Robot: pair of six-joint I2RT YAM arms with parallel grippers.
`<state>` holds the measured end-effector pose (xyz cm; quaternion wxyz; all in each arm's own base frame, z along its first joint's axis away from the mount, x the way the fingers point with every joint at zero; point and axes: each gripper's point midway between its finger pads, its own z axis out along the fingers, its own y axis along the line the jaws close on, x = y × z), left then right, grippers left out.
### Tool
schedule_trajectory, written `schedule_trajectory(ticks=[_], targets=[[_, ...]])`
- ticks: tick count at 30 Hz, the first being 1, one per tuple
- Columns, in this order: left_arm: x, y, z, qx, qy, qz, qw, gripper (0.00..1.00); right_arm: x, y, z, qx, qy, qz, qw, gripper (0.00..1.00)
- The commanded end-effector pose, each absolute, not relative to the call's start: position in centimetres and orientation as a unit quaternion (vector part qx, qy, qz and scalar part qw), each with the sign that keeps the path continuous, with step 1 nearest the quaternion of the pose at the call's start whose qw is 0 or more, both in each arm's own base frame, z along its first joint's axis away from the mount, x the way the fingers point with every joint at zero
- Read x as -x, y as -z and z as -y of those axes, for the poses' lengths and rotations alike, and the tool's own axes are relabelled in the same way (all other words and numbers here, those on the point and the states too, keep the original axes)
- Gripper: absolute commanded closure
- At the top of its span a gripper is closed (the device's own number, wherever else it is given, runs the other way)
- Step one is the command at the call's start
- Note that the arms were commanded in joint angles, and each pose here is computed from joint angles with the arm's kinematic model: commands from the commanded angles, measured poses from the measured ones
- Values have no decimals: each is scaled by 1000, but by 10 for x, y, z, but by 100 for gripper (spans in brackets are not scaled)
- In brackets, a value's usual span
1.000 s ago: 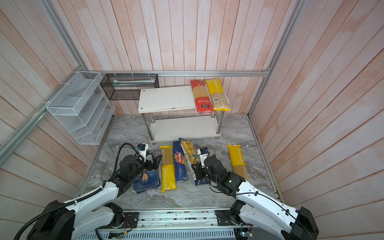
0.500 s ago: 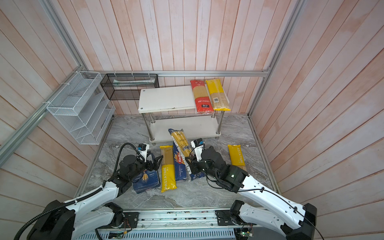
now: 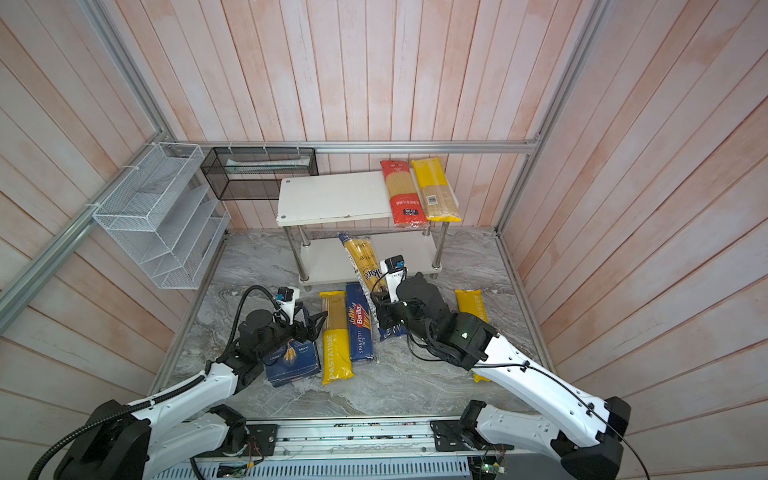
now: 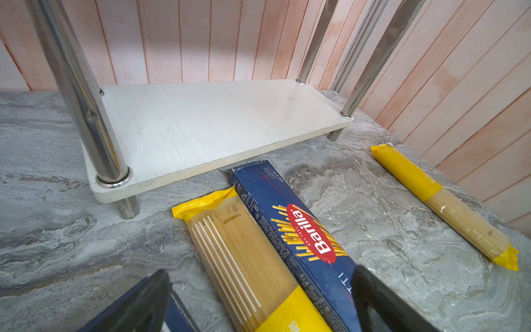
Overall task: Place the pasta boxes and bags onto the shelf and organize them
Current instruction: 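Carry the Ankara bag up toward the shelf's top tier with the right gripper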
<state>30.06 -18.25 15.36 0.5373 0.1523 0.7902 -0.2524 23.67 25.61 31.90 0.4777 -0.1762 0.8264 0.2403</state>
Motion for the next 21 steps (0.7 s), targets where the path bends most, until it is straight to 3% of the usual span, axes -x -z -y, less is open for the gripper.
schedule_trajectory(ticks=[1, 21], targets=[[-298, -164, 187, -170, 261, -774, 551, 1, -248, -400, -255, 146, -266, -766, 567, 93], [-297, -167, 185, -168, 259, -769, 560, 1, -305, -465, -261, 149, -191, -741, 626, 92]])
